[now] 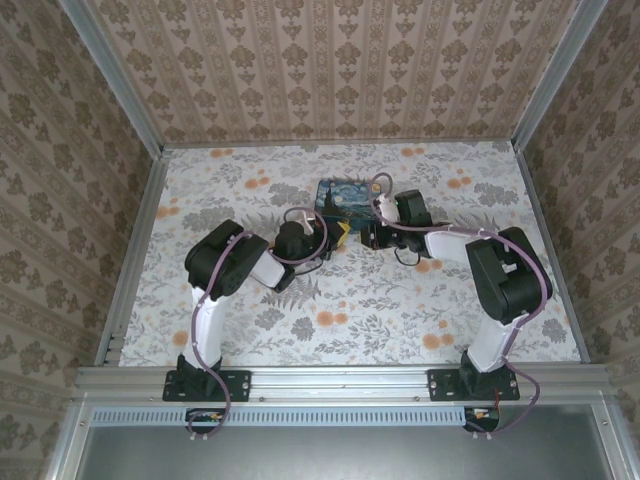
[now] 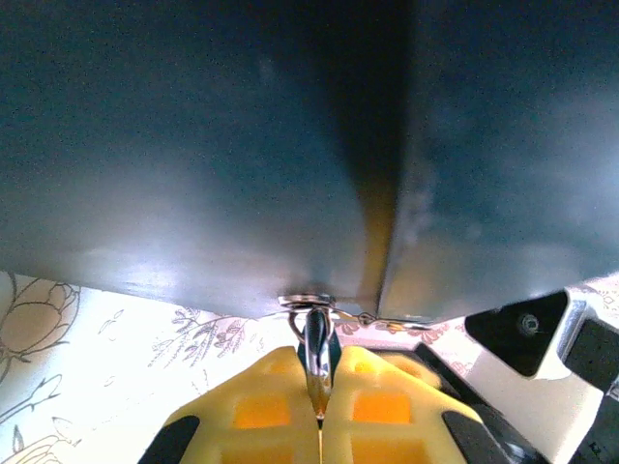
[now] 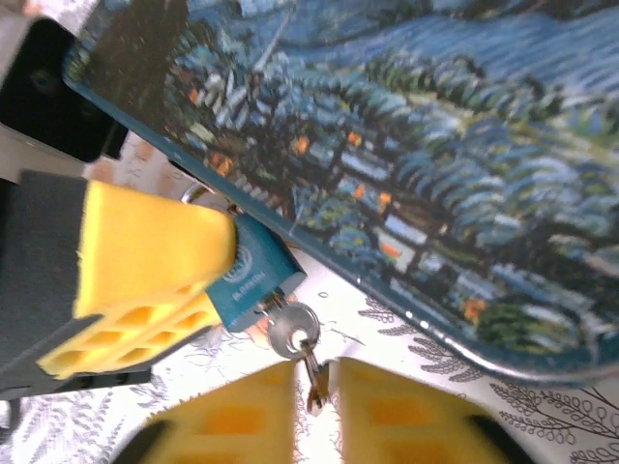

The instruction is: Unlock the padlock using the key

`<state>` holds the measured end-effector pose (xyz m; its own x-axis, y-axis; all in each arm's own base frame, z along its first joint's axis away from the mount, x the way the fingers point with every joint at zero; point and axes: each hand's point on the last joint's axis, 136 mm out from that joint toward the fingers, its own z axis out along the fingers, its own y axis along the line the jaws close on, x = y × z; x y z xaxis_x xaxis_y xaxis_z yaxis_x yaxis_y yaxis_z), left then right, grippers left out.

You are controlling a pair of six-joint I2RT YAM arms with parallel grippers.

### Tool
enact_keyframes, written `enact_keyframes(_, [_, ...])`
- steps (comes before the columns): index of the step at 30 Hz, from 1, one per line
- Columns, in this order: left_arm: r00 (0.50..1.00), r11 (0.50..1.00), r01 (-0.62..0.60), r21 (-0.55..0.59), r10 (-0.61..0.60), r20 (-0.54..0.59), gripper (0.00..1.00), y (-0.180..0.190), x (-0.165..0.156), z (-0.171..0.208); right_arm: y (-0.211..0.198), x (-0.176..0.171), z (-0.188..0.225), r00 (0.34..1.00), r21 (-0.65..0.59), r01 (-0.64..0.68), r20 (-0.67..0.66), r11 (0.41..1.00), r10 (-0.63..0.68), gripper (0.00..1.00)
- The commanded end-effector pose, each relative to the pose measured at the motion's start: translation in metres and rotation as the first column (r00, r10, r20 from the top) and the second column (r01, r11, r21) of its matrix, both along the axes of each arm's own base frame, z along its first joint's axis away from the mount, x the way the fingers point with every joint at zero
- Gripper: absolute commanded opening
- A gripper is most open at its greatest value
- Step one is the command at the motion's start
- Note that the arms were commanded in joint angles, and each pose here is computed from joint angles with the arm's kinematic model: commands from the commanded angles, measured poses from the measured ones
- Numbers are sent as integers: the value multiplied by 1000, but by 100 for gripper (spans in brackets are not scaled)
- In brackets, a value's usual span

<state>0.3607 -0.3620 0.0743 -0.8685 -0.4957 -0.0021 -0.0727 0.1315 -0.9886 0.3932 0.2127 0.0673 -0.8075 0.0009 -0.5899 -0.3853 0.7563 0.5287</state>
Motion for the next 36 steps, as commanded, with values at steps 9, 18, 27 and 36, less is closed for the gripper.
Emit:
enact_keyframes(9, [997,997,67,43,-68,28,12,-4,-14,-1,-6,-15,21,997,152,80,-32,985,-77,56])
enact_keyframes(18, [993,991,88,97,-95,71,48,1,-24,12,1,4,9,985,245,161,-96,956,-141,56])
enact_keyframes(27, [990,980,81,183,-101,101,58,18,-29,32,-6,48,21,975,281,219,-37,935,-217,57])
enact_keyframes(36, [985,912,60,405,-121,125,64,49,-5,55,-6,27,7,990,262,137,-76,955,-121,56])
